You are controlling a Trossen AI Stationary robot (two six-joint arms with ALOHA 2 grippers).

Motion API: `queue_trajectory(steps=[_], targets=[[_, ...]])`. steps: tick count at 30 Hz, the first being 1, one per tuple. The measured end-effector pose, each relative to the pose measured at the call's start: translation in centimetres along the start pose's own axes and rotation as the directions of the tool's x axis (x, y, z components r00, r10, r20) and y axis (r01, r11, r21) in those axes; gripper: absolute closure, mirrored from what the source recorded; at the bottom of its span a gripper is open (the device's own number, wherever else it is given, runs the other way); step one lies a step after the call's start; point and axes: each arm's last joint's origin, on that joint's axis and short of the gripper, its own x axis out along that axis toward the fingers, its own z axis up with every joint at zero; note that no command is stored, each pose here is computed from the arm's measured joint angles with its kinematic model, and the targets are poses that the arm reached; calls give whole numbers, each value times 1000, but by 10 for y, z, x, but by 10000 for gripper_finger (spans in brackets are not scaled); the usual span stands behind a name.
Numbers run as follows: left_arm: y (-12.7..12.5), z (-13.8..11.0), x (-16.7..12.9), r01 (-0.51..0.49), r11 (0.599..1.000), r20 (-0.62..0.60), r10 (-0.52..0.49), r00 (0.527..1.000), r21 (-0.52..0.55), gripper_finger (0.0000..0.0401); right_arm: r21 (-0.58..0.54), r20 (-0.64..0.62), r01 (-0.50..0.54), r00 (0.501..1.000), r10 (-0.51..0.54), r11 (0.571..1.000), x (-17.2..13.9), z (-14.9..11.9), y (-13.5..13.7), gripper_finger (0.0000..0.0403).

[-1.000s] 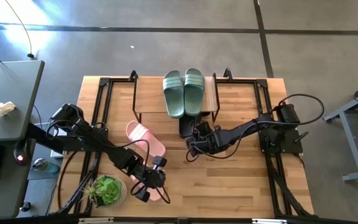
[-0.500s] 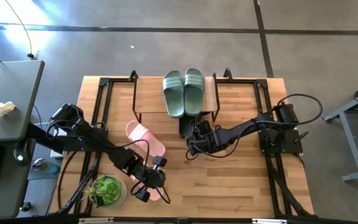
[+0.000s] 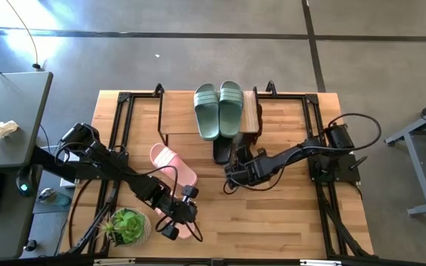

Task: Pick and place slides into the shelf
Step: Adjust the black slippers under the shelf

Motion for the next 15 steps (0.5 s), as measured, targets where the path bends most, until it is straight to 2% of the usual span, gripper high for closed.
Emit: queue_trajectory(steps=[7, 15], targets=[[0, 1, 0, 1, 1000, 11, -1, 1000, -2, 398, -126, -57, -21, 998, 14, 992, -10, -10, 1, 400], [0, 1, 0, 1, 1000, 12, -1, 1000, -3, 398, -285, -162, -89, 986, 43, 954, -16, -17, 2, 402]])
